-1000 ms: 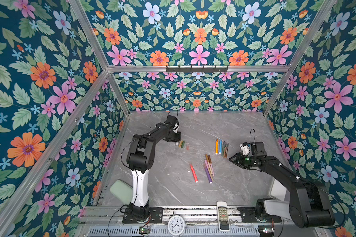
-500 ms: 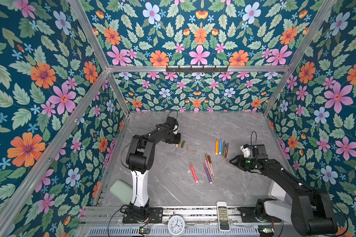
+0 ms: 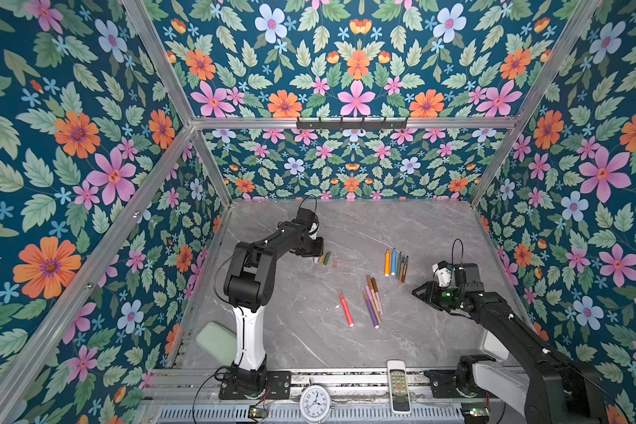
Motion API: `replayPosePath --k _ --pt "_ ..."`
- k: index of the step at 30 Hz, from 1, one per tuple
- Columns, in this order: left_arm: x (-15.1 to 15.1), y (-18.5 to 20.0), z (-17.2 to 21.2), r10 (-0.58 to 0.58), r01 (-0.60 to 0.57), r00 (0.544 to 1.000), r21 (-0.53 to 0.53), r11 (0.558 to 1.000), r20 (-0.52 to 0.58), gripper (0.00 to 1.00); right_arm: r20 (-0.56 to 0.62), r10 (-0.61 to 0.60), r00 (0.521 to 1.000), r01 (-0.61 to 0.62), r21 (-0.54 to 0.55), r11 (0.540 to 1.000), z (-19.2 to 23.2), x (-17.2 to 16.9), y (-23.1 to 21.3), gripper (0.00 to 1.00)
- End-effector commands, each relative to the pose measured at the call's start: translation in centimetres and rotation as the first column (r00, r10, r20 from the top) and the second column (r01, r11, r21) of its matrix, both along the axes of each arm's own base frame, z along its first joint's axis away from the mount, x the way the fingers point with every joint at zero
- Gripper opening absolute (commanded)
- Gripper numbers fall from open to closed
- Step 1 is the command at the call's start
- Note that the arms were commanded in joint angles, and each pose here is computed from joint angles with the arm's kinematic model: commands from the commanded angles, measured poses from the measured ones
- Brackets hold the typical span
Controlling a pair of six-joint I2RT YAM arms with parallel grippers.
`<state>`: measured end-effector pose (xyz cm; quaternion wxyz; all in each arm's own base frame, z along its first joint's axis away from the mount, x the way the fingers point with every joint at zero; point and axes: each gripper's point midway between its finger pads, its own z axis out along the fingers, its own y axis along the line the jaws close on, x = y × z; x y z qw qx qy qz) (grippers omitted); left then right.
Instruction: Open the pen caps
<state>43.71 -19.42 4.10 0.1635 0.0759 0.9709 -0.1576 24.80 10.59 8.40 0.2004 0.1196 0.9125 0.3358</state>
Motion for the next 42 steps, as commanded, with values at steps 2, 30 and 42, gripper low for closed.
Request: replayPosePath --k 2,30,42 --pt "0.1 0.6 0.3 0.024 -0.025 1.000 0.028 0.999 0.015 0.37 -0.013 0.011 1.000 -0.011 -0.011 1.000 -0.2 -0.6 -0.1 0.39" --pt "0.3 -0.4 -0.6 0.038 -0.039 0.999 -0.040 0.998 -0.010 0.38 -0.026 0.010 1.000 -0.010 -0.013 1.000 -1.1 -0.4 -0.1 0.38" --pt "0.2 -1.1 -0.5 0.029 -0.030 0.999 -0.081 0.996 -0.015 0.38 -0.033 0.010 0.999 -0.010 -0.011 1.000 -1.2 -0.4 0.0 0.38"
